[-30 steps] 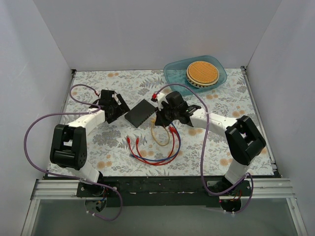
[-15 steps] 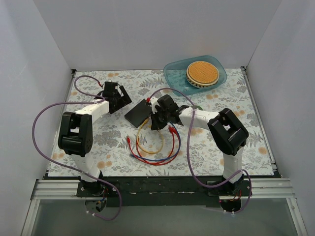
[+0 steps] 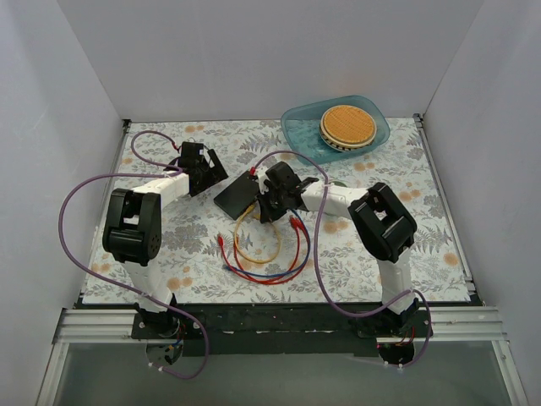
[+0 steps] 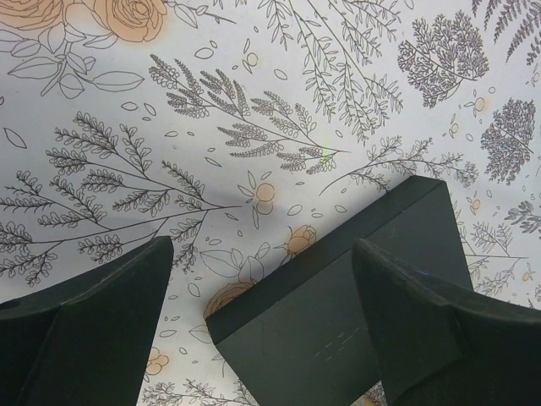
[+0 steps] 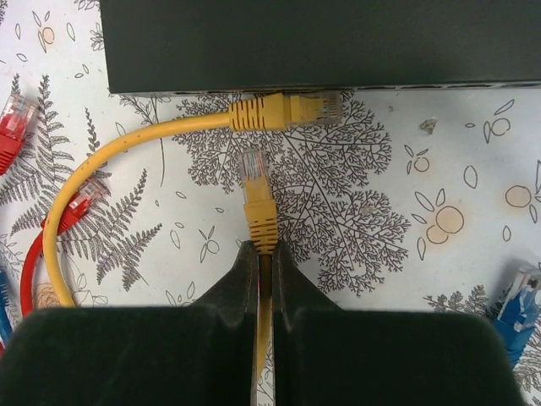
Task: Insert the plug into the switch port
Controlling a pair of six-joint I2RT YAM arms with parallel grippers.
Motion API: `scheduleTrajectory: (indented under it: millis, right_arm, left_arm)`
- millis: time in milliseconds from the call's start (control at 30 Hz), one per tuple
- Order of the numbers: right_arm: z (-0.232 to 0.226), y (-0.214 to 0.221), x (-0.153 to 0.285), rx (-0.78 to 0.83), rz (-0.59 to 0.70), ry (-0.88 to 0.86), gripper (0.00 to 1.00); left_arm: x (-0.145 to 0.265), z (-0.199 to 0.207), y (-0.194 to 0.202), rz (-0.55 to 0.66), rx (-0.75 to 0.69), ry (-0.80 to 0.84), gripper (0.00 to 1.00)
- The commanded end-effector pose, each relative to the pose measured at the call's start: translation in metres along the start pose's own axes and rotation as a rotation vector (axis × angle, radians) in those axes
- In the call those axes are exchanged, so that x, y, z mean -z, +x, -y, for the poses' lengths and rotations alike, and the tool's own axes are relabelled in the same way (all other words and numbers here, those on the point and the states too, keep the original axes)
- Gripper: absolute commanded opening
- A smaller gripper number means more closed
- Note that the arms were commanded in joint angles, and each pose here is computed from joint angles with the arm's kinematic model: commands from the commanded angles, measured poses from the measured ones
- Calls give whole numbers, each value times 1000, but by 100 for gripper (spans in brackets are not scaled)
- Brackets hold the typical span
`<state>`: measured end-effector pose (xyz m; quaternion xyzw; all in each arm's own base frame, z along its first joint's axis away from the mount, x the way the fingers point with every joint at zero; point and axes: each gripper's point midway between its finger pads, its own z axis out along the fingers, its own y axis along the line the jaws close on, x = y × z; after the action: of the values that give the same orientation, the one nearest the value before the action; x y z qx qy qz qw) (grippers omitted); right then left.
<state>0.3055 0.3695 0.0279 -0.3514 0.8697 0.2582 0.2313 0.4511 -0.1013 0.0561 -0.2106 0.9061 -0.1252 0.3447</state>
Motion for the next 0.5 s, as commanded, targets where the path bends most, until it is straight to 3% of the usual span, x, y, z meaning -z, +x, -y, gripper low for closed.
scheduleTrajectory:
  millis: [0,267,467]
  right_arm:
    - [-11,-24,24,31,74,-24,1]
    - [-61,-98,133,148,377,-86,1]
    - [-113,-138,187,232,518,-198,1]
  left_arm:
    - [4,7,-15,40,-22,14,86]
    - [3,6,-15,36,-14,3,87]
    - [5,1,-17,38,13,-16,88]
